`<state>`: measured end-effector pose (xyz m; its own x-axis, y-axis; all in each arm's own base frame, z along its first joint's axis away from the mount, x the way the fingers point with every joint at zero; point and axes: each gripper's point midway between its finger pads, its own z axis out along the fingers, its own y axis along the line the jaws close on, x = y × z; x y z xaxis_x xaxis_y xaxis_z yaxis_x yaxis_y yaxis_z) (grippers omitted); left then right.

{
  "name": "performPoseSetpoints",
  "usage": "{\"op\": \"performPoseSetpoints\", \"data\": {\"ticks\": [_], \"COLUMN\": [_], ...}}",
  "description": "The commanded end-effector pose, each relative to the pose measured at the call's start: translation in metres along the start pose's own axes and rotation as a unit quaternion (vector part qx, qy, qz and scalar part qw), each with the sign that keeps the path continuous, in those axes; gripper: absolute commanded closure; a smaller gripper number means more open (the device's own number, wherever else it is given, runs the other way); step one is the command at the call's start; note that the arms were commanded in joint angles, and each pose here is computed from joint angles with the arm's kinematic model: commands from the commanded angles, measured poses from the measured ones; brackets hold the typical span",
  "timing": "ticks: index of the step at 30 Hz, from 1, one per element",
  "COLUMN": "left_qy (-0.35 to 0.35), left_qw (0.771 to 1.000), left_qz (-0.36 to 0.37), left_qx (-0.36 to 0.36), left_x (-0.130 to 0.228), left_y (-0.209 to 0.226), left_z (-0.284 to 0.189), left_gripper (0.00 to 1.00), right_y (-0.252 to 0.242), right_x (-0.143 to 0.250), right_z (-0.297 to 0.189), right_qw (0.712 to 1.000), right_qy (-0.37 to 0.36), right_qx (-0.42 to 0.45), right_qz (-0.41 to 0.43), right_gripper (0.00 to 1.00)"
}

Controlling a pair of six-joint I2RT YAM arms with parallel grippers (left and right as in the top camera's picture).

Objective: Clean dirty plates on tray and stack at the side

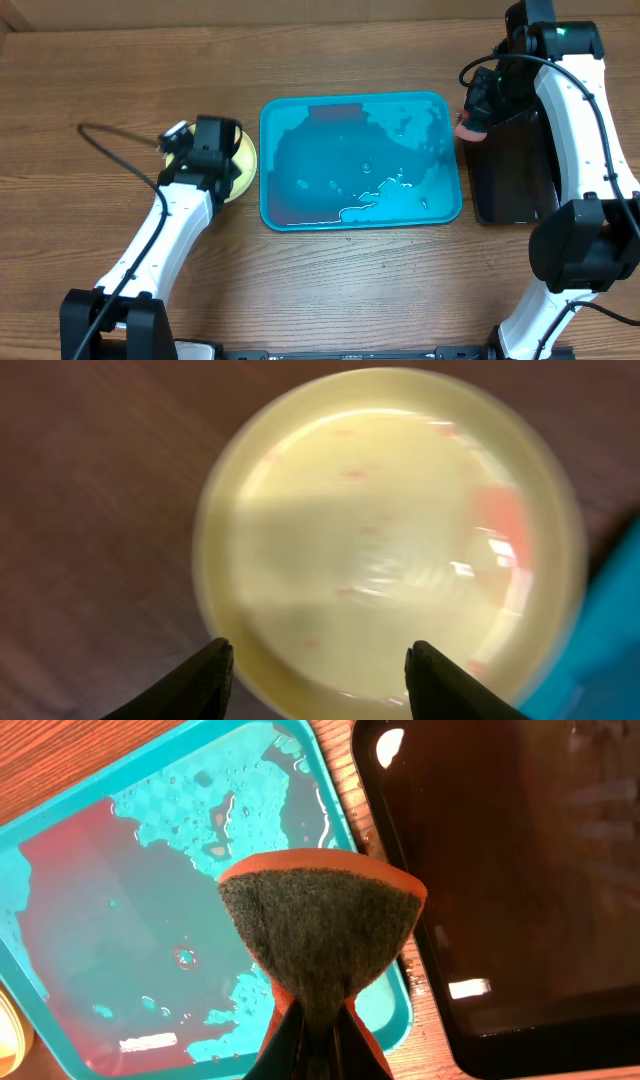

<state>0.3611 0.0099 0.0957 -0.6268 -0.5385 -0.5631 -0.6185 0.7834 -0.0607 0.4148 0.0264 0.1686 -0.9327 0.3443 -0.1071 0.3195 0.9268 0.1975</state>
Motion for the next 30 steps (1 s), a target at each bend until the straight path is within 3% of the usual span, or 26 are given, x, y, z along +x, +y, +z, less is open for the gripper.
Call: {"op": "performPoseSetpoints", "data": {"ticks": [1, 6, 12, 18, 30], "left_qy": [0.017, 0.015, 0.020, 0.023, 0.022], "left_qw": [0.989, 0.964, 0.948, 0.946, 0.946], "left_qz": [0.115, 0.211, 0.254, 0.257, 0.257], "left_qx": [0.094, 0.162, 0.191, 0.199, 0.198], "left_x": [0.002, 0.021, 0.050, 0.058, 0.058], "left_y": [-0.052, -0.097, -0.121, -0.127, -0.126], "left_z": [-0.024, -0.054, -0.072, -0.076, -0.076], "left_gripper": [0.41, 0.36, 0.30, 0.27, 0.28], "right_y": [-0.001, -0.027, -0.062, -0.082, -0.110], "right_x": [-0.003, -0.010, -0.021, -0.024, -0.011], "right_z": [-0.009, -0.013, -0.015, 0.015, 0.088], "right_qw": [1.000, 0.999, 0.997, 0.994, 0.993], "right_qy": [-0.015, -0.016, -0.029, -0.019, -0.005], "right_qx": [0.000, 0.009, 0.045, 0.087, 0.091], "right_qz": [-0.004, 0.027, 0.058, 0.063, 0.080], "right_gripper": [0.96, 0.96, 0.95, 0.92, 0.91]}}
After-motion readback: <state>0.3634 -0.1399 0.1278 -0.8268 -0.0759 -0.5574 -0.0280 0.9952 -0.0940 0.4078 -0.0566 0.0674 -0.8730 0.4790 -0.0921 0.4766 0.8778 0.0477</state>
